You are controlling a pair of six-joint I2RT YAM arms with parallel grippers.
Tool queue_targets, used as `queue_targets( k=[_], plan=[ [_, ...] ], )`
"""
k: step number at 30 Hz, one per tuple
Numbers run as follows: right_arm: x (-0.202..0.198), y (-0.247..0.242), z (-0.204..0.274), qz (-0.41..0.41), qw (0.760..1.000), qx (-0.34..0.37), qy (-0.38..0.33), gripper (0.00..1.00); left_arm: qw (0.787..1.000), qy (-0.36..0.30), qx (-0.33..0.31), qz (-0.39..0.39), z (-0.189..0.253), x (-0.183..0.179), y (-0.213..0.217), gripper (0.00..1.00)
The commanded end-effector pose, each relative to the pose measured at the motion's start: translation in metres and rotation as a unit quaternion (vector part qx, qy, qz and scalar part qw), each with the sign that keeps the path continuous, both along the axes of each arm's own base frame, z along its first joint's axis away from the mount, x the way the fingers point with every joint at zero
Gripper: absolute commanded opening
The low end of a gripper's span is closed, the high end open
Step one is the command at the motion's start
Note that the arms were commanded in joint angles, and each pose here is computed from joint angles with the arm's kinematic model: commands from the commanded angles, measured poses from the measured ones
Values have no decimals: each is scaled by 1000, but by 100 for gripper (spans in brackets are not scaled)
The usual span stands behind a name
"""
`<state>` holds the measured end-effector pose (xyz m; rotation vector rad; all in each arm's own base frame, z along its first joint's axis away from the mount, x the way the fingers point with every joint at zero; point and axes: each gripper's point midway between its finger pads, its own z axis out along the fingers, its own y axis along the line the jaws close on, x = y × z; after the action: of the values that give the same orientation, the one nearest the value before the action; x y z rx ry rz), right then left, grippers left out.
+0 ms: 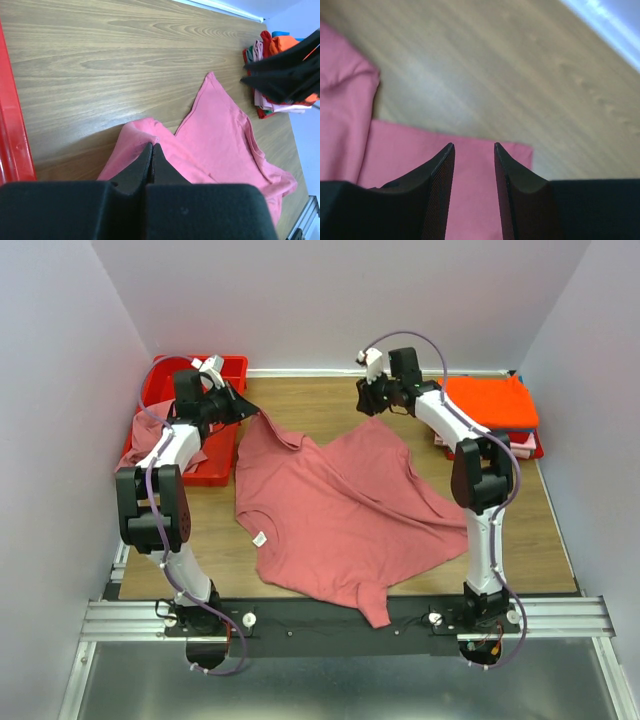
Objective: Fold and stack the t-shirts
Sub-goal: Flatten the tshirt out
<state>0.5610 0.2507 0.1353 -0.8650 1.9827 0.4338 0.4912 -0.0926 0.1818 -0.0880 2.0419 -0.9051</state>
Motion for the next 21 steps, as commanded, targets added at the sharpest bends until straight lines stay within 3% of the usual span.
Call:
queue_targets(
  k=[1, 3, 6, 21],
  plan=[
    [-55, 24, -29, 93, 993, -10, 68, 45, 1000, -23, -8, -16, 16, 1, -5, 0],
    [-19, -13, -41, -17, 996, -50, 67, 45, 999, -29, -2, -19, 18, 0, -7, 0],
    [7, -50, -59, -92, 991, -54, 86, 45, 999, -29, 1, -24, 17, -3, -9, 0],
    [25, -69, -113, -109, 984, -45, 130, 44, 999, -24, 8, -33, 7, -6, -13, 0]
  ],
)
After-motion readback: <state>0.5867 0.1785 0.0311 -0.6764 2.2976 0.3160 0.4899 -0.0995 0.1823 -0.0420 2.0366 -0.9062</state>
